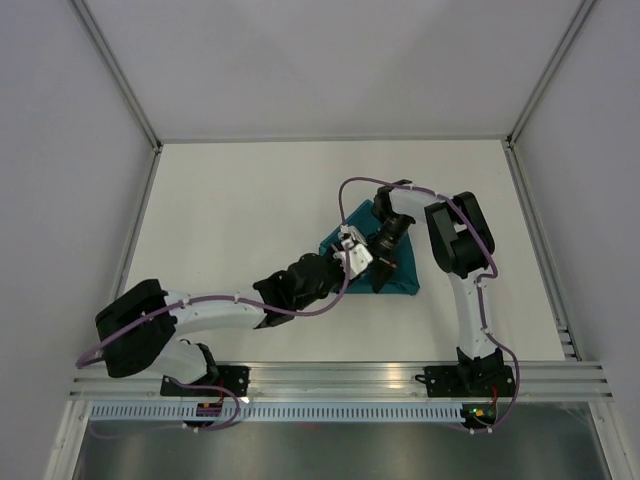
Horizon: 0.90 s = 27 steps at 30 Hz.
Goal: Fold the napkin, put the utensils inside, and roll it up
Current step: Roll the napkin with the utensil
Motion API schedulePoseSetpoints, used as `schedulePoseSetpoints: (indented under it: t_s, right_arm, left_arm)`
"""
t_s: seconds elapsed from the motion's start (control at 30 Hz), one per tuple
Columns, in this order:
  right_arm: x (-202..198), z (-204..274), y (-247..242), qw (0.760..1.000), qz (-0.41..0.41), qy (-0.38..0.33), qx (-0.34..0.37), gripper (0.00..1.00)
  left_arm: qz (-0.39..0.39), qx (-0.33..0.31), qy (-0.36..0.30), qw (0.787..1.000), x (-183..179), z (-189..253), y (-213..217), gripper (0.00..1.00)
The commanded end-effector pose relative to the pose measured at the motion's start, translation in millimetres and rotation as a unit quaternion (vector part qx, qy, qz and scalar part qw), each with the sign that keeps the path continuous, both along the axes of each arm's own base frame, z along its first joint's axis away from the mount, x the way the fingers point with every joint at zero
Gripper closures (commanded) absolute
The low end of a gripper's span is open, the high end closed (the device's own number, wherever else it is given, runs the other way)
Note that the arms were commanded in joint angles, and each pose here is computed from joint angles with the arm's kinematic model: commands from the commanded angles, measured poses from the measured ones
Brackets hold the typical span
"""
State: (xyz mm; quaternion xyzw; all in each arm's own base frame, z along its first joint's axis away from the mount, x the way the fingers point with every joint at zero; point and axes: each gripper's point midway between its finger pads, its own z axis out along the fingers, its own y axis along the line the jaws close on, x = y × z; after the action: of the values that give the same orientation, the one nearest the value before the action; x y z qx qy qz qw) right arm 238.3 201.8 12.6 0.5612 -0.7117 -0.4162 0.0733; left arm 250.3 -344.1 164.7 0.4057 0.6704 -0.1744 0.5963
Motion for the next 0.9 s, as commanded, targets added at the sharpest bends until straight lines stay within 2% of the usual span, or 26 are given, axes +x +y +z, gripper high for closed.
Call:
schedulePoseSetpoints:
  t_s: [0.0,0.17,0.27,0.87]
  right_arm:
    - [7,-52,-23,0.997,0.057,-0.029,-0.037,0.78]
    - [11,-52,-25,0.998,0.05,-0.027,-0.039,0.78]
    - [13,-52,-26,0.998,0.046,-0.025,-0.038,0.77]
    - [17,-55,-27,0.998,0.033,-0.021,-0.044,0.78]
  left_arm:
    - [0.021,0.094,-0.087,0.992,9,-9,-5,0.49]
    - [-0.055,0.182,-0.087,0.978,-17,-60,-37,0.47]
    - [-0.086,0.212,-0.085,0.97,-27,-80,-47,0.46]
    - [-0.15,0.236,-0.066,0.958,-37,-127,-74,0.45]
